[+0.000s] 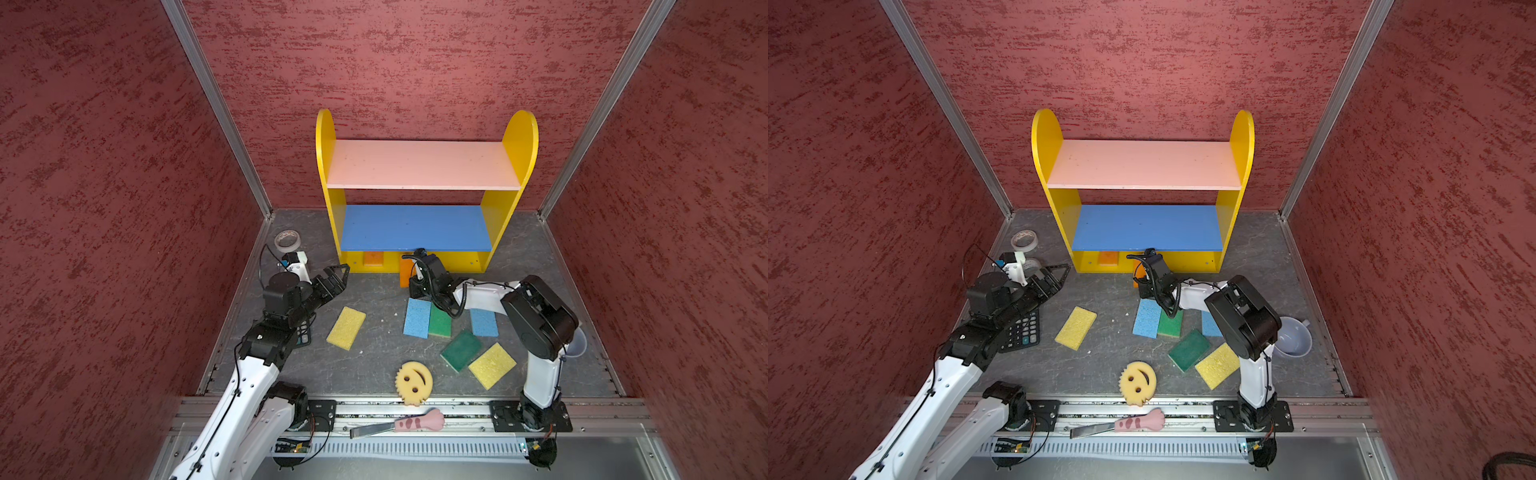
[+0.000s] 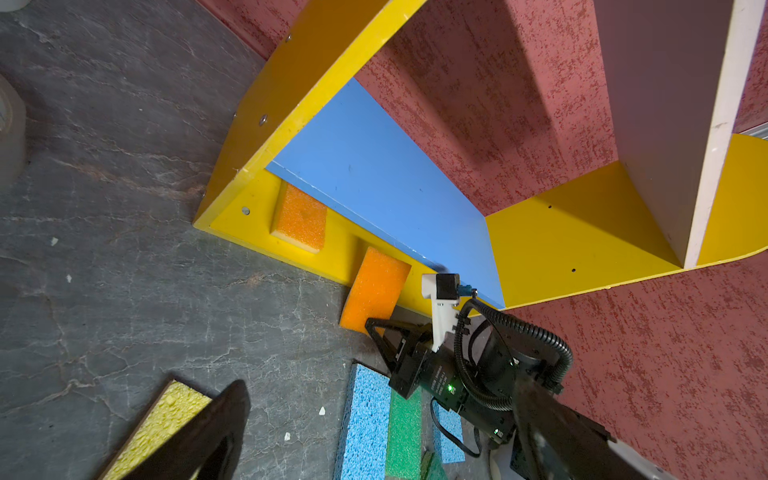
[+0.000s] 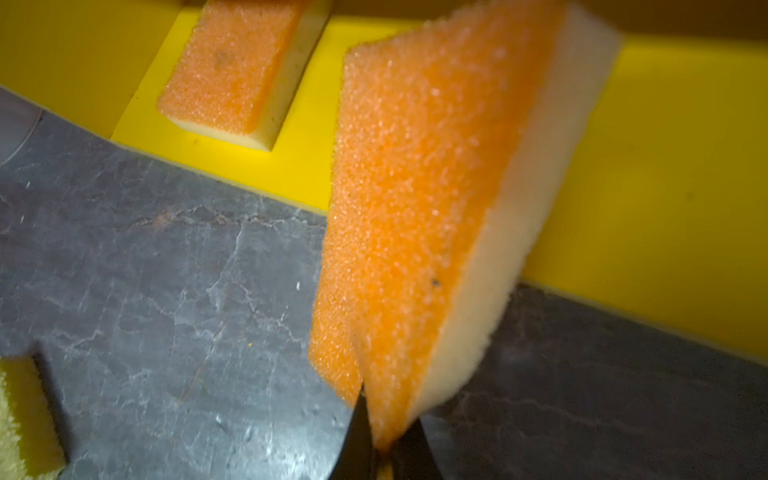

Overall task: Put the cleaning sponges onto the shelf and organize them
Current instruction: 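Open the right gripper and leave the orange sponge standing at the shelf base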

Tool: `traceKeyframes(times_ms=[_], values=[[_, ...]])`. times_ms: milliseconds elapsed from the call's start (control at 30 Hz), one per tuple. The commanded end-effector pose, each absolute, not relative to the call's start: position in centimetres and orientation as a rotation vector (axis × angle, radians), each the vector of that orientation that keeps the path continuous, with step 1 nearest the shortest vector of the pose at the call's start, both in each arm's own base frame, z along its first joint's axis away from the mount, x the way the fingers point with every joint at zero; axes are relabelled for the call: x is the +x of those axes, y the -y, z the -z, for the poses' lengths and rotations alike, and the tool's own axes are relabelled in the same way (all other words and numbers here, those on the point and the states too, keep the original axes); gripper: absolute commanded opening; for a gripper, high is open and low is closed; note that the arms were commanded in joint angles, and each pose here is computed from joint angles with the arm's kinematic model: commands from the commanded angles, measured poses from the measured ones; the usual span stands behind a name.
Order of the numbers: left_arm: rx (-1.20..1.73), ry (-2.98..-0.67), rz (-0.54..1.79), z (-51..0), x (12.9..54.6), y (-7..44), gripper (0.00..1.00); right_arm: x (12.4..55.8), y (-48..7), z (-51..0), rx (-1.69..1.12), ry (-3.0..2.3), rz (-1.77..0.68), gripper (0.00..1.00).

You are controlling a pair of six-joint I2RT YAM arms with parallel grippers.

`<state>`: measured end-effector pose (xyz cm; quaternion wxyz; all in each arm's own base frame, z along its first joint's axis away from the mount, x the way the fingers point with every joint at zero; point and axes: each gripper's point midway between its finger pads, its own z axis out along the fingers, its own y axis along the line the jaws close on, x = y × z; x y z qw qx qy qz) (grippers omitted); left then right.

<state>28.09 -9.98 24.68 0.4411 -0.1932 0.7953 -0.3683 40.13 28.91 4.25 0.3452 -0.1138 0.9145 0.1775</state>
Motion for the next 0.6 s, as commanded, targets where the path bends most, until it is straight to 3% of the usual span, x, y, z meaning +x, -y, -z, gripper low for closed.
traceKeyframes(times_ms=[0, 100, 167, 567], values=[[-0.480, -1.973, 0.925, -24.7, 28.1, 10.1, 0.99, 41.6, -27.3, -3.6, -0.259, -2.371, -0.357, 0.26], [-0.475, -1.975, 0.929, -24.8, 28.1, 10.2, 1.00, 42.1, -26.6, -4.0, -0.200, -2.359, -0.360, 0.41], [-0.471, -1.974, 0.931, -25.0, 28.1, 10.3, 0.99, 42.1, -26.1, -4.4, -0.161, -2.348, -0.367, 0.46], [-0.467, -1.981, 0.933, -24.6, 28.1, 10.5, 1.00, 39.0, -24.8, -8.1, 0.002, -2.269, -0.543, 0.54]])
